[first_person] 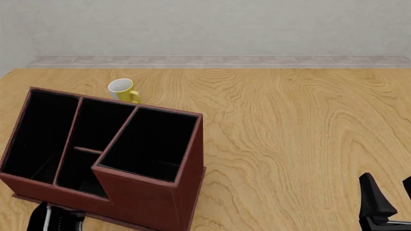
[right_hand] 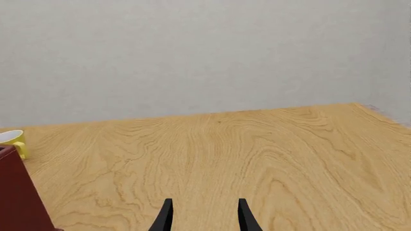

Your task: Pick up the book and place it in the left compartment of the caddy.

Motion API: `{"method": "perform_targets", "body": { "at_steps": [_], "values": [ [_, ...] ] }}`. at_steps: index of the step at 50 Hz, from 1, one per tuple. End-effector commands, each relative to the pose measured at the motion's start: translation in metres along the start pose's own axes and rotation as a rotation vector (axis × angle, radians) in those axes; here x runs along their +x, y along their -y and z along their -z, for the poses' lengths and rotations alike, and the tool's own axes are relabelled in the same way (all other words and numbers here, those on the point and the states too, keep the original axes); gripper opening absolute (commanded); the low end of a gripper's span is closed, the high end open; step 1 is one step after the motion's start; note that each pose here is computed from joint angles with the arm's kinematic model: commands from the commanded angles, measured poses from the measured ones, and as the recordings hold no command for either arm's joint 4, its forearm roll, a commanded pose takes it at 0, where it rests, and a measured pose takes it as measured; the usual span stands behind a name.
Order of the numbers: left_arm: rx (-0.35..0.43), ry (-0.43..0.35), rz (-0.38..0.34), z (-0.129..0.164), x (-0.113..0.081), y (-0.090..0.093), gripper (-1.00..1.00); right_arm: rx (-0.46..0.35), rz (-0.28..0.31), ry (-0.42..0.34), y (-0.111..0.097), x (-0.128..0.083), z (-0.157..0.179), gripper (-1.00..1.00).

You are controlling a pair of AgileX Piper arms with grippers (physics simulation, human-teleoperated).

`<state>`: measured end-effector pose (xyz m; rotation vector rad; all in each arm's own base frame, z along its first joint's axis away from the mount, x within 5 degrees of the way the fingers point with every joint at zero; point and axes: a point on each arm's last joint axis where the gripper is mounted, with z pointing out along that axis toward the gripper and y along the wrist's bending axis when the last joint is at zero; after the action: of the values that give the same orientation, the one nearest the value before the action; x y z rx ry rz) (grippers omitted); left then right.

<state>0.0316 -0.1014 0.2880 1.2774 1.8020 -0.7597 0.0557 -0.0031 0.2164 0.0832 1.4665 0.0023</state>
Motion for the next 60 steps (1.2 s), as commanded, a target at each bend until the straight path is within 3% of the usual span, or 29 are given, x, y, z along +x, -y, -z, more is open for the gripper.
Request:
{"method": "perform_targets", "body": {
  "at_steps": [1,6,15,20,26,30,46,51,60],
  "values": [
    [0.098,0.125,-0.010,0.025,-0.030,0.011,-1.00,0.001,0.000,0.001,0.000,0.000,0.000,1.00],
    [0.142,0.185,-0.025,0.037,-0.045,0.016,-1.00,0.005,-0.001,0.002,0.000,-0.001,0.000,1.00],
    [0.210,0.310,0.009,0.068,-0.075,0.020,-1.00,0.005,-0.002,0.003,0.000,-0.001,0.000,1.00],
    [0.223,0.344,0.003,0.076,-0.082,0.021,-1.00,0.006,-0.004,0.003,0.000,-0.001,0.000,1.00],
    [0.254,0.437,0.030,0.099,-0.095,0.019,-1.00,0.007,-0.004,0.003,0.000,-0.001,0.000,1.00],
    [0.250,0.530,0.025,0.123,-0.103,0.015,-1.00,0.008,-0.005,0.003,0.000,-0.002,0.000,1.00],
    [0.238,0.676,-0.030,0.158,-0.115,0.010,-1.00,0.011,-0.006,0.004,0.001,-0.001,0.000,1.00],
    [0.184,0.729,-0.033,0.176,-0.115,0.006,-1.00,0.010,-0.006,0.005,0.001,-0.001,0.000,1.00],
    [-0.017,0.816,-0.083,0.211,-0.102,0.004,-1.00,0.008,-0.007,0.005,0.000,0.000,0.000,1.00]
  ]
}}
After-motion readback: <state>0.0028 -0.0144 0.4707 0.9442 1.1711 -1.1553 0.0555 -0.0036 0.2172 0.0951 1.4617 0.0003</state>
